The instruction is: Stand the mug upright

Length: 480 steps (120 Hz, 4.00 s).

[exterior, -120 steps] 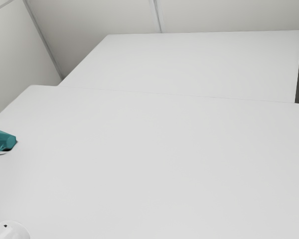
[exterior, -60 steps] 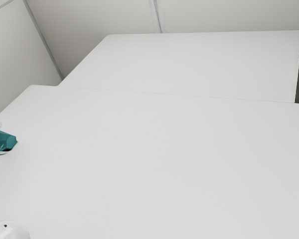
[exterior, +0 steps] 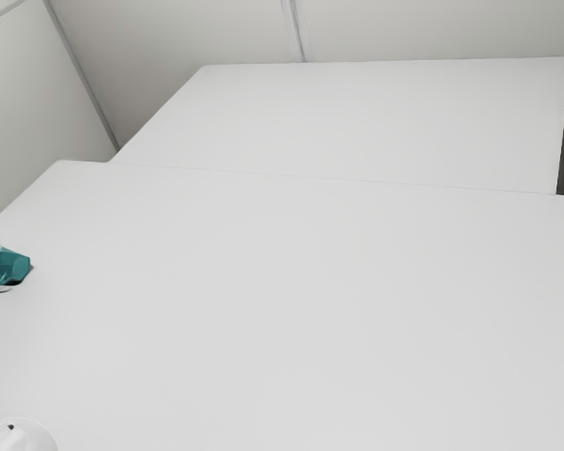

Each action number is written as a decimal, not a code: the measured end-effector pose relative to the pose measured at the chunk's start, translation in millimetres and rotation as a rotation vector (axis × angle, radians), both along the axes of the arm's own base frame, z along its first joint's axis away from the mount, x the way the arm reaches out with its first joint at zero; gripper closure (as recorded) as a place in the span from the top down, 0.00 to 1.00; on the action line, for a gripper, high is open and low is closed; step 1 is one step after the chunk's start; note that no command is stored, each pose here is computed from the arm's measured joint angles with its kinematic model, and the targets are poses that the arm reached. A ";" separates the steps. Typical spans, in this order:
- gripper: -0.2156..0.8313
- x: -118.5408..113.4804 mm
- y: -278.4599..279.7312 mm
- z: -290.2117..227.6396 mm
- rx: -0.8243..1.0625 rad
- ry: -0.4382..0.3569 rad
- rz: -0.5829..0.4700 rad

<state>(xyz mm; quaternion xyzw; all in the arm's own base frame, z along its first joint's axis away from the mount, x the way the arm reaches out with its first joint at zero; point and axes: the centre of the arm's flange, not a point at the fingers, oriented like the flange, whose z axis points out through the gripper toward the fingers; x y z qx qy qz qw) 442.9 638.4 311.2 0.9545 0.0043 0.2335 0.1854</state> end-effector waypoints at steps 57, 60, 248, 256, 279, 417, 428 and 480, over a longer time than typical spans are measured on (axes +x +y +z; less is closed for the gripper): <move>0.31 -20.0 1.6 -8.0 -0.160 0.002 0.064; 0.28 -20.0 1.3 -8.0 -0.166 0.000 0.066; 0.04 104.6 -194.2 179.7 0.049 0.134 -0.145; 0.04 120.4 -226.7 188.3 0.091 0.159 -0.178; 0.04 173.2 -319.3 188.8 0.204 0.218 -0.265; 0.04 253.1 -684.9 83.9 0.531 0.285 -0.354; 0.04 256.1 -684.8 74.3 0.526 0.292 -0.338; 0.04 260.4 -683.4 43.2 0.508 0.327 -0.286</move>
